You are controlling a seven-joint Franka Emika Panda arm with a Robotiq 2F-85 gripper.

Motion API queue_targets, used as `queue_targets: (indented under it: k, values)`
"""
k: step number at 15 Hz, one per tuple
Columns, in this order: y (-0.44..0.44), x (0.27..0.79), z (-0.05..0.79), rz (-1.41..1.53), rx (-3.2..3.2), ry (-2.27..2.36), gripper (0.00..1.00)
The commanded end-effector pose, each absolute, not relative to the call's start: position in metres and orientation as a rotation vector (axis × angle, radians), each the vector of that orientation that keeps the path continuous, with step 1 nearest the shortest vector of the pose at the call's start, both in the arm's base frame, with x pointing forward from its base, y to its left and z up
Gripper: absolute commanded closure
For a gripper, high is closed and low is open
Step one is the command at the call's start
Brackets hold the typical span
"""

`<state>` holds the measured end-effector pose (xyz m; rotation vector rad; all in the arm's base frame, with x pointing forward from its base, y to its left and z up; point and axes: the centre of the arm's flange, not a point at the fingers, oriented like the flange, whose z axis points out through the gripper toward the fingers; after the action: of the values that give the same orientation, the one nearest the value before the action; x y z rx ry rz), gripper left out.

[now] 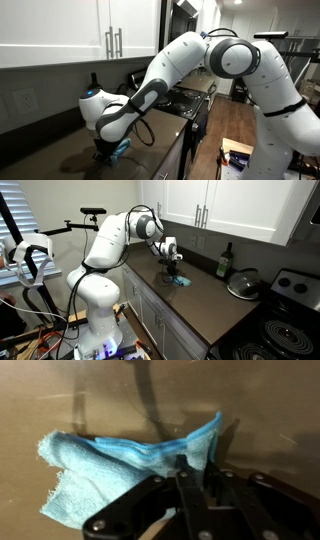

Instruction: Use the blue towel to wipe the counter top

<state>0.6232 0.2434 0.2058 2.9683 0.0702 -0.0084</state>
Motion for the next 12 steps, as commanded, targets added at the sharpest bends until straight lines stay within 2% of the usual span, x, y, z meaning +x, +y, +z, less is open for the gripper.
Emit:
queue_targets:
  k: [1,7,12]
  values:
    - [0.245,0.658,0.192,-0.023,2.951,-0.016,0.99]
    - [0.181,0.699,0.2,0.055,2.925,-0.251,0.97]
    - [0.091,0.708,0.208,0.069,2.885,-0.559,0.97]
